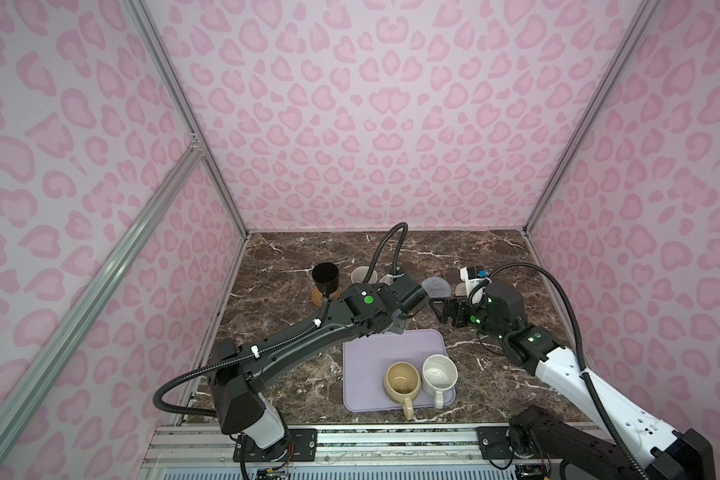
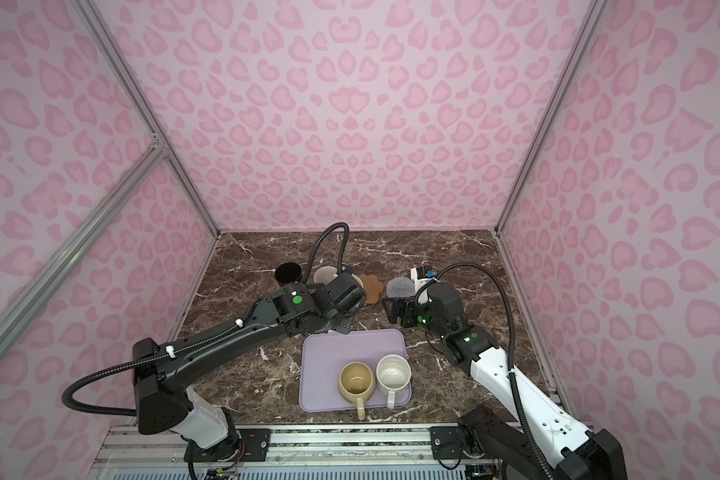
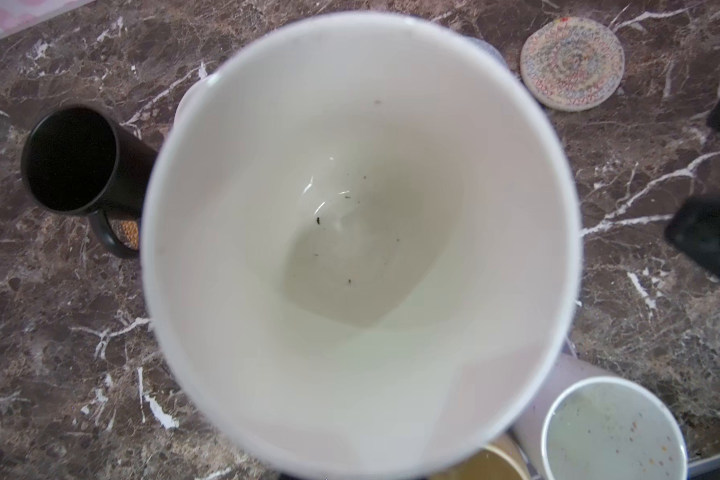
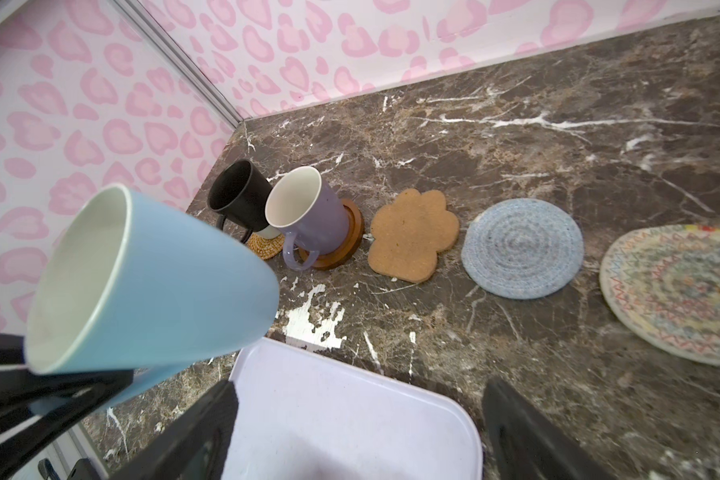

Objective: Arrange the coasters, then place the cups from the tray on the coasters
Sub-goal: 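Lift the light-blue mug with the left gripper toward the coasters, then carry the light-blue mug with the left gripper and lower it onto the cork coaster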

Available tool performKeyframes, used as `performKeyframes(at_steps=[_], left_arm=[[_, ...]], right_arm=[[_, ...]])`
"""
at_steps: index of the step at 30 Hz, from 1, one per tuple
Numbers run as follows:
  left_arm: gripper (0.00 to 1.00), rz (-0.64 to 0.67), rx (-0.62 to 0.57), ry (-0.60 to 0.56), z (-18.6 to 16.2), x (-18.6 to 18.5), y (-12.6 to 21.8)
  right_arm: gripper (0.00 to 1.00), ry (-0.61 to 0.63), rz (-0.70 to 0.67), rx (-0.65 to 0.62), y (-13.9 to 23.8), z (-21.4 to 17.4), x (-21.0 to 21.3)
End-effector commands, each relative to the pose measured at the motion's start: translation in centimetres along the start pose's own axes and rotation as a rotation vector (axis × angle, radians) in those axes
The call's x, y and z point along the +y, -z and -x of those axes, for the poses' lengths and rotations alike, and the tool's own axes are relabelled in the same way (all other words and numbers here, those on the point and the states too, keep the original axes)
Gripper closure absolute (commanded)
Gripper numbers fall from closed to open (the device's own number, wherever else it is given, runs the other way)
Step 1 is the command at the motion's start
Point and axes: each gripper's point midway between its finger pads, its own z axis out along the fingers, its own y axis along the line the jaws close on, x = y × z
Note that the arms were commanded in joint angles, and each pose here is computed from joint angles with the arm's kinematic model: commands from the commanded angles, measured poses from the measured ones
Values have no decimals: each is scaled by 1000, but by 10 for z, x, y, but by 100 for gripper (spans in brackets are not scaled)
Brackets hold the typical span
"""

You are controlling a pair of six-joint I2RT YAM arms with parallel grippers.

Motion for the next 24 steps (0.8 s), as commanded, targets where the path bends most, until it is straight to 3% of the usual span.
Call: performKeyframes(at_steps=[1, 14, 24], left_arm=[[97, -18, -39, 5, 27, -9, -12], [97, -15, 25, 70, 69, -24, -85], [97, 10, 87, 119, 73, -21, -134]], right_arm=[[6, -24, 16, -2, -3, 0, -4], [6, -101, -66, 1, -21, -2, -43], [6, -139, -81, 22, -32, -7, -56]])
